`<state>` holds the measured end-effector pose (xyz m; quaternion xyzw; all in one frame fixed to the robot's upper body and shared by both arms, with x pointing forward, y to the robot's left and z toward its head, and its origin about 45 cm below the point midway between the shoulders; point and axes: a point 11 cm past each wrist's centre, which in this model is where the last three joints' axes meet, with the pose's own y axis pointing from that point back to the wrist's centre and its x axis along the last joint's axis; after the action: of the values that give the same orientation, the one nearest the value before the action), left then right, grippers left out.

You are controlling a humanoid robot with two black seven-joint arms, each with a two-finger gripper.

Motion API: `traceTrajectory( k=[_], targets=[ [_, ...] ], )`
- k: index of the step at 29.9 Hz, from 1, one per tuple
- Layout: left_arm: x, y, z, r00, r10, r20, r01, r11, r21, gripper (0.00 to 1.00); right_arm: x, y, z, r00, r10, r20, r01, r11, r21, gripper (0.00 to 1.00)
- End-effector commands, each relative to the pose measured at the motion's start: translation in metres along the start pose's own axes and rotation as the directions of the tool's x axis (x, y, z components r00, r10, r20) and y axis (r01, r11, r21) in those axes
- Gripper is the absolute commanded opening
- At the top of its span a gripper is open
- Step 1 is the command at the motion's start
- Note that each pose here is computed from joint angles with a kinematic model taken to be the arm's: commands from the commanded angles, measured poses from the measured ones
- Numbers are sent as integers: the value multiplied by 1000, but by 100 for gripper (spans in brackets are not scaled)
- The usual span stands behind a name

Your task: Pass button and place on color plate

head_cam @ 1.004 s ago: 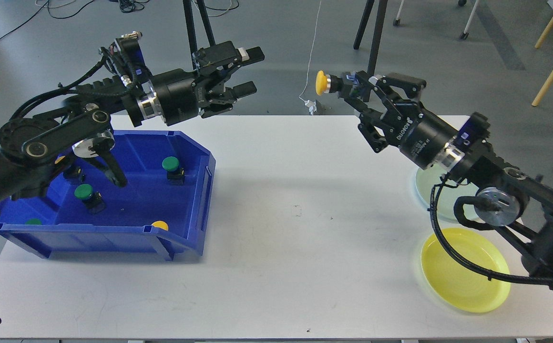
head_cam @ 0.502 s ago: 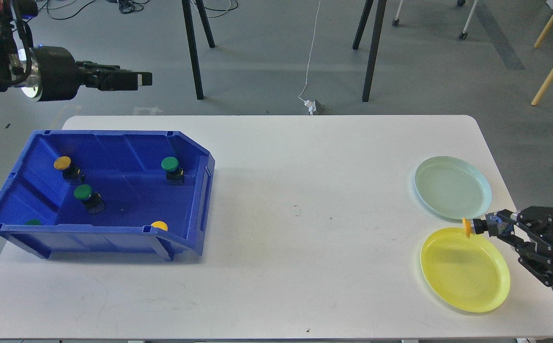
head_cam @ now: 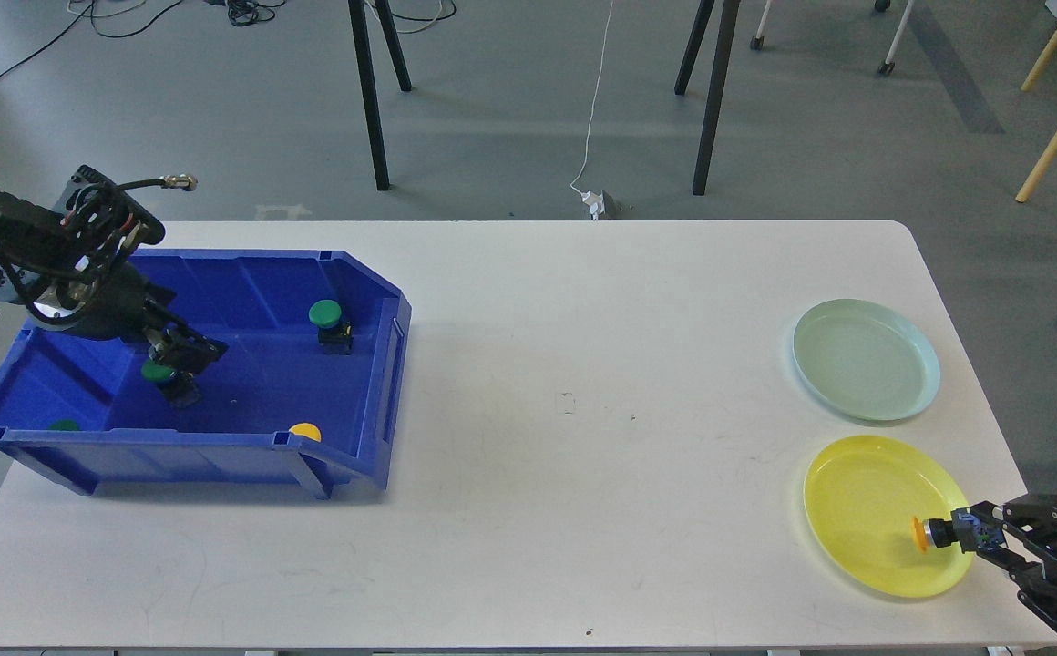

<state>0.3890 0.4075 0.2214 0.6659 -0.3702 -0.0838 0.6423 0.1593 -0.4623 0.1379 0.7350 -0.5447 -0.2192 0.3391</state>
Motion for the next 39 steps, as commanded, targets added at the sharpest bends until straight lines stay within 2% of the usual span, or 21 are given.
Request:
traceTrajectory(
  k=[1, 4, 6, 7, 11, 13, 14, 39],
  targets=[
    [-17, -14, -4, 998, -58, -17, 58, 998, 15, 97, -3, -2, 1, 1000, -8, 7, 8, 1000, 1, 2],
    [-29, -22, -14, 995, -89, -52, 92, 995, 45, 97, -6, -4, 2, 1000, -13, 13, 13, 1000, 3, 3],
    [-31, -26, -15, 994, -97, -59, 100, 994, 51, 97, -6, -5, 2, 1000, -13, 14, 13, 1000, 7, 9],
    [-31, -28, -14, 993, -100, -58, 103, 993, 51, 97, -7, -6, 2, 1000, -15, 17, 15, 1000, 9, 18],
    [-31, -30, -14, 993, -103, -63, 106, 993, 52, 97, -10, -8, 1, 999, -21, 28, 20, 1000, 18, 63],
    [-29, -32, -15, 993, -102, -64, 106, 993, 57, 97, -11, -8, 1, 999, -24, 30, 23, 1000, 20, 95],
    [-29, -33, -15, 993, -102, -65, 106, 993, 59, 97, -11, -8, 1, 999, -26, 31, 26, 999, 20, 98],
    [-32, -55, -19, 985, -140, -98, 150, 983, 103, 97, -11, -5, 5, 999, -28, 42, 27, 1000, 10, 98]
  ],
)
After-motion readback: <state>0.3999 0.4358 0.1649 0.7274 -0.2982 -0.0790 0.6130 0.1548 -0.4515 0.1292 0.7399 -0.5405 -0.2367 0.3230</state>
